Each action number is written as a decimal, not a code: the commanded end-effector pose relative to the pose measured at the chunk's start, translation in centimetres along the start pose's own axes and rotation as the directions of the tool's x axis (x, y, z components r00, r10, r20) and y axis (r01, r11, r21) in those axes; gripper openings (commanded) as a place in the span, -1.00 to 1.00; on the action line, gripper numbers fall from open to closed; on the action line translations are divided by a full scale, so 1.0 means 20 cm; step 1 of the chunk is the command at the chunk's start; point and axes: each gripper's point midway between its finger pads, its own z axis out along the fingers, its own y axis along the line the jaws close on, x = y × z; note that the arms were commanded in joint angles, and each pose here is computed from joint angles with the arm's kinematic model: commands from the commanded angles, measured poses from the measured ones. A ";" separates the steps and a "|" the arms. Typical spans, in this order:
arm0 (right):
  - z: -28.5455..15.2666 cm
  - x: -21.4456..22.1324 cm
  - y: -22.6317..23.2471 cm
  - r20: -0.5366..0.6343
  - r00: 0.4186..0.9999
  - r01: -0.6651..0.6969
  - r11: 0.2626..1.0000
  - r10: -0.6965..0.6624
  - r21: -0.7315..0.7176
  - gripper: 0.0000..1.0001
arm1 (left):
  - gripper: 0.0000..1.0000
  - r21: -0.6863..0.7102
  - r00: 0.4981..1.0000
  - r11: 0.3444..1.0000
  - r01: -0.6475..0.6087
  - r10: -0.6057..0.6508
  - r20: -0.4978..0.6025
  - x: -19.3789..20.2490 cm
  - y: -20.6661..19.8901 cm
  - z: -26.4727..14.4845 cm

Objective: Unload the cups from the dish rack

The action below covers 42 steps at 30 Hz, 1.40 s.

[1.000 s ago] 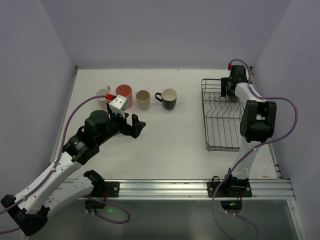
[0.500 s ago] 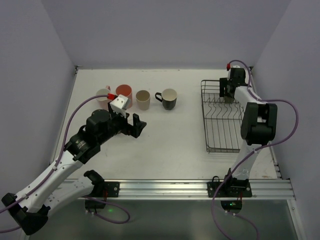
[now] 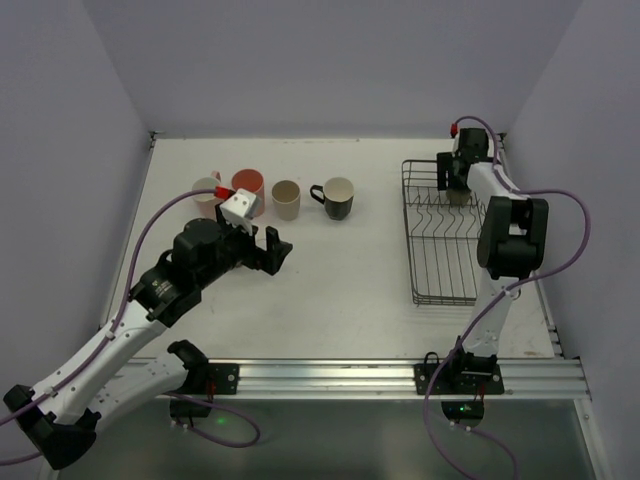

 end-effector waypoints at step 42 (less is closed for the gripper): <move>-2.02 0.08 1.10 -0.022 0.764 -0.073 0.052 0.645 -0.996 -0.31 | 0.21 0.573 0.924 0.751 0.329 -0.381 -0.031 -0.21 -0.57 0.25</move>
